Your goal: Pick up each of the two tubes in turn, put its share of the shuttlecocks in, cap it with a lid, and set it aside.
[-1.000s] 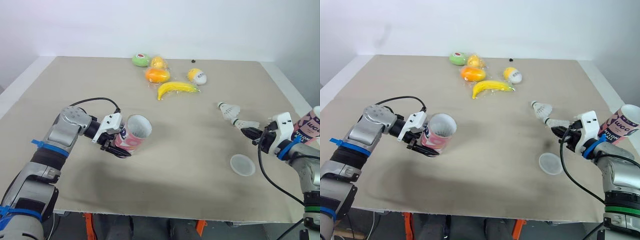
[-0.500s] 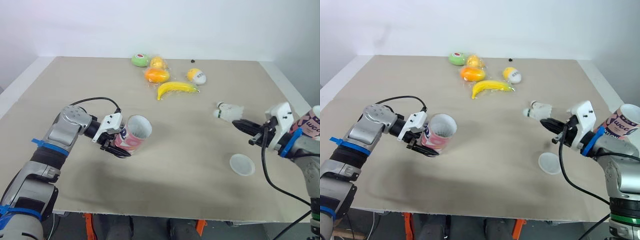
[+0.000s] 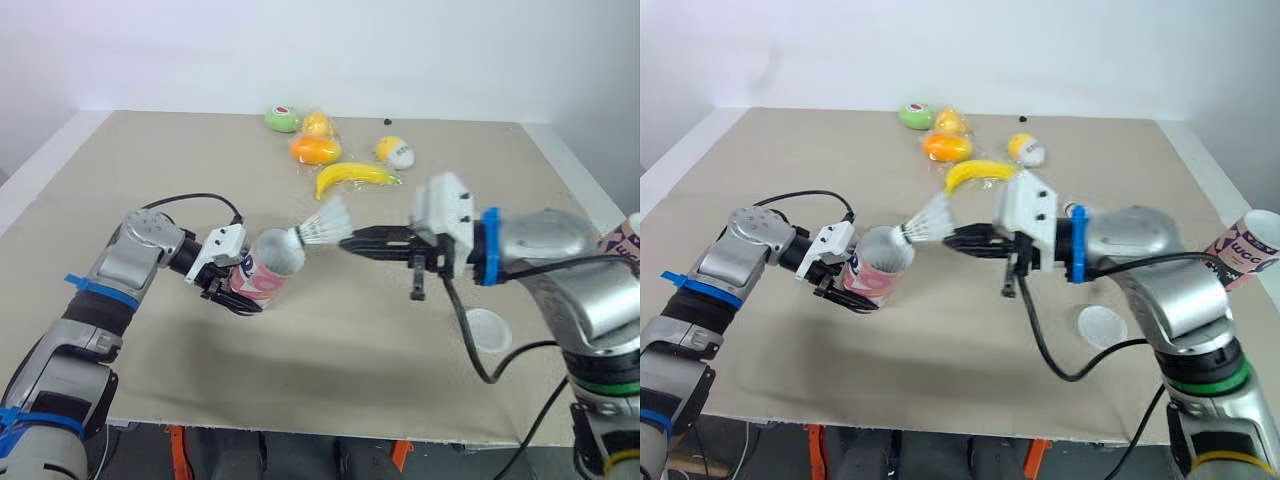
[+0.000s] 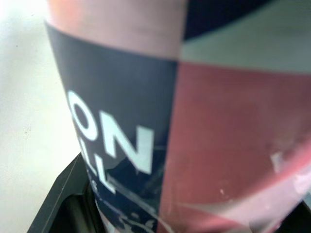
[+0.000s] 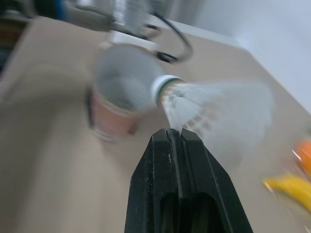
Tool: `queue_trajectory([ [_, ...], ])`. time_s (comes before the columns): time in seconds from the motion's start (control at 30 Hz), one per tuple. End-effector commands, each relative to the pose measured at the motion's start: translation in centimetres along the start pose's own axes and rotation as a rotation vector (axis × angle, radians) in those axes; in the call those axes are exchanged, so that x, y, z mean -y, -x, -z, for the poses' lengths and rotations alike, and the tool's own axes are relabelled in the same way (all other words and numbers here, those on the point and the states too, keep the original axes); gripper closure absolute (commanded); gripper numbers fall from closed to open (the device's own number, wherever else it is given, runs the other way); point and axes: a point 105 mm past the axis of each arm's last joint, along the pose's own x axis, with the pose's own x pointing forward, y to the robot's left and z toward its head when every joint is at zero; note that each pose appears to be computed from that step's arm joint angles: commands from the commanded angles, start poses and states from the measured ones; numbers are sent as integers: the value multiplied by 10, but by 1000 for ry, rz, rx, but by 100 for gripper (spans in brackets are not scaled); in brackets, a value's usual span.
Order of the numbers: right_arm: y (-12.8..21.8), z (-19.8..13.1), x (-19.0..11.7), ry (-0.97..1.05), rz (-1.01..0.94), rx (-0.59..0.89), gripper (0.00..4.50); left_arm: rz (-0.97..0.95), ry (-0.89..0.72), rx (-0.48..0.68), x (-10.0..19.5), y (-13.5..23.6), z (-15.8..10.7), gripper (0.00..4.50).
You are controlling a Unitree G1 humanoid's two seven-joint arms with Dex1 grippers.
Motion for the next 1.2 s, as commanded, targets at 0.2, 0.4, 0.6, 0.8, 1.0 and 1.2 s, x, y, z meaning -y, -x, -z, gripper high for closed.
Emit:
queue_trajectory([
  [0.2, -19, -14, 0, 98, -105, 8, 386, 4, 7, -15, 0, -1, 3, 150],
  [0.4, -10, -33, 1, 71, -110, 105, 205, 3, 7, -14, 1, -1, 4, 150],
  [0.6, 34, 23, 34, -94, 243, -4, 205, 7, 3, -9, 2, -3, 3, 150],
  [0.8, 101, 95, 52, -233, 661, -146, 205, 9, 1, -12, 3, -3, 3, 150],
  [1.0, 144, 136, 59, -288, 894, -250, 205, 10, -1, -15, 2, -3, 3, 150],
  [1.2, 142, 170, 56, -374, 912, -300, 205, 15, -8, -14, 1, -6, 2, 150],
])
